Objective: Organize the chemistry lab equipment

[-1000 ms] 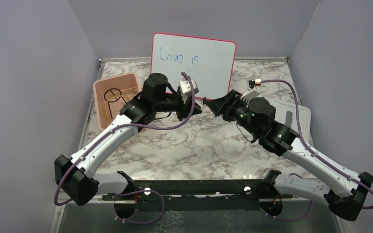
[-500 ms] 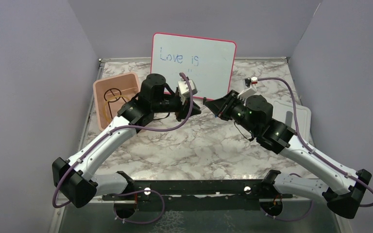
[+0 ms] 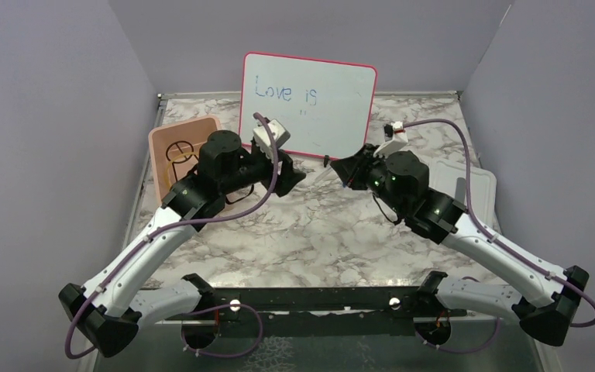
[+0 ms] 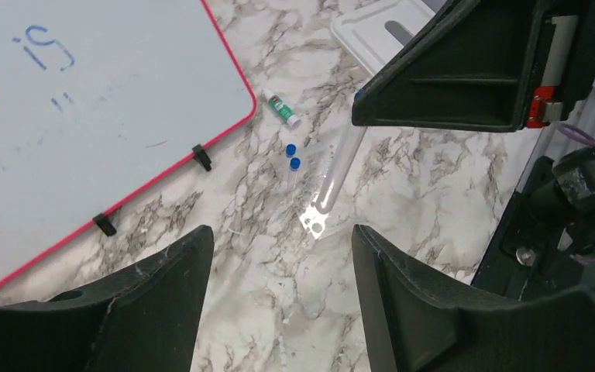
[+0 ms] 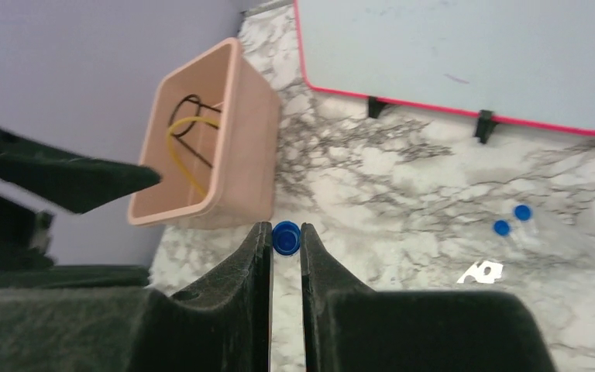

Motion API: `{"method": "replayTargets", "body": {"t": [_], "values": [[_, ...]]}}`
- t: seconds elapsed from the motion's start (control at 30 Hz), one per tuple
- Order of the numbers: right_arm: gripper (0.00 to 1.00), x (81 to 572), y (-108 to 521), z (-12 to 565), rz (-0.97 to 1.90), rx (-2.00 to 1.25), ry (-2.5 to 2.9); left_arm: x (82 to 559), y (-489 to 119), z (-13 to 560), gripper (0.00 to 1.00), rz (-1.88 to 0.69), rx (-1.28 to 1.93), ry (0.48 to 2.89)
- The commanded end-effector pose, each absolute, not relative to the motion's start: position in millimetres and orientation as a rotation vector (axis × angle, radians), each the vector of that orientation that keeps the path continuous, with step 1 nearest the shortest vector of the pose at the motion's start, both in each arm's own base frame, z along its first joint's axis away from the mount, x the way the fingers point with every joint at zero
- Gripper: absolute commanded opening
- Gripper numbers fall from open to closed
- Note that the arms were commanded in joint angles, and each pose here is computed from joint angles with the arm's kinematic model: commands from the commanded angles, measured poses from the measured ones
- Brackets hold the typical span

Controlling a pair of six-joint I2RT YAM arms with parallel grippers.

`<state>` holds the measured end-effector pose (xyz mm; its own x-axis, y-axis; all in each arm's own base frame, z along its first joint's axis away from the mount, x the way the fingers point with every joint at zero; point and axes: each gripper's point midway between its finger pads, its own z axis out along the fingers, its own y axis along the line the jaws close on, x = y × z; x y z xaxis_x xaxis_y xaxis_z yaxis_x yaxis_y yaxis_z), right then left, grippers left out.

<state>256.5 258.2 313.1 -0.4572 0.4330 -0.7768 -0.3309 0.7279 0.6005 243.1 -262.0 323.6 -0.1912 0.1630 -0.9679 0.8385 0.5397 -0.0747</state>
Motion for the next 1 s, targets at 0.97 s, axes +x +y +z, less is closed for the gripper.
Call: {"method": "replayTargets", "body": {"t": [0.97], "values": [[0.09, 326.1, 214.9, 123.6, 0.019, 0.149, 2.022, 245.5, -226.3, 211.4, 0.69, -0.703, 0.431, 2.047]]}}
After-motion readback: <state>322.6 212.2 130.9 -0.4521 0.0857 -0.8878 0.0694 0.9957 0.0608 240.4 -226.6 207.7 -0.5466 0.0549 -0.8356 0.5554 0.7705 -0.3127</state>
